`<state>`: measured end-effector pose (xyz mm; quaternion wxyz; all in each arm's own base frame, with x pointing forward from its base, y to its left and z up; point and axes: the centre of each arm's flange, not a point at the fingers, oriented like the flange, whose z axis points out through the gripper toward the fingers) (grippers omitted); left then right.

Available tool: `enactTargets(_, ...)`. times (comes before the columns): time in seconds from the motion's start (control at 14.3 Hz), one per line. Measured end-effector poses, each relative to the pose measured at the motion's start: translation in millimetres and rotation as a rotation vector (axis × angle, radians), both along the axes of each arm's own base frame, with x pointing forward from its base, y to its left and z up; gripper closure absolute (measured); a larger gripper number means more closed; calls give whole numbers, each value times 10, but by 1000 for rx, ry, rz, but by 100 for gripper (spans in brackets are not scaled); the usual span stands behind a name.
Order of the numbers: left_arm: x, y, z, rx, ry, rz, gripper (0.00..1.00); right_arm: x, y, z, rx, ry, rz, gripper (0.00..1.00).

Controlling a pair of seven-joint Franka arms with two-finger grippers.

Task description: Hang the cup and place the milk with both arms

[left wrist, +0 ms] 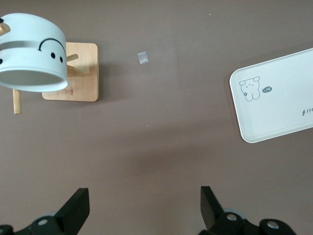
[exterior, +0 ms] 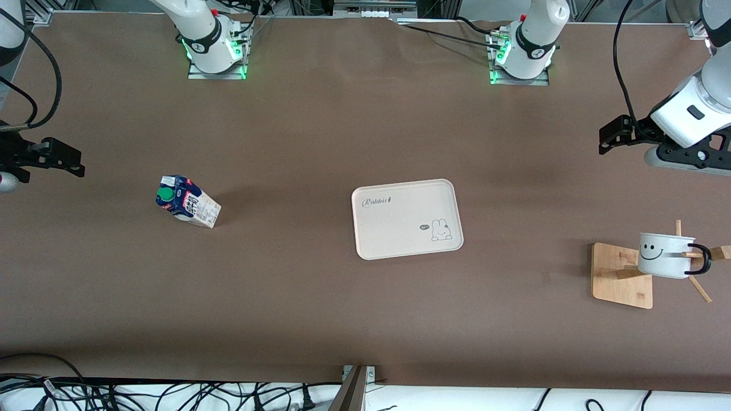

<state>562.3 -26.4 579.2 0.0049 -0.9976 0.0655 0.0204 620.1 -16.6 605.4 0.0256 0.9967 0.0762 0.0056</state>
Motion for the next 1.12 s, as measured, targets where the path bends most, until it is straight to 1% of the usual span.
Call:
enactTargets(0.28, 33, -3, 27, -11, -7, 3, 0, -15, 38, -12, -20, 18, 14, 0)
enactTargets(0.49, 109, -19, -14, -16, -5, 4, 0, -19, 33, -6, -19, 18, 15, 0)
enactTargets(0.7, 149, -36, -35, -15, -5, 1, 0, -12, 25, -9, -39, 19, 47, 0)
enactTargets(0.98, 170, -50, -44, -15, -4, -1, 0, -7, 72, 0, -34, 13, 61, 0)
enactTargets(1.12, 171, -52, -34, -15, -6, -1, 0, -16, 3, -2, -21, 16, 28, 0)
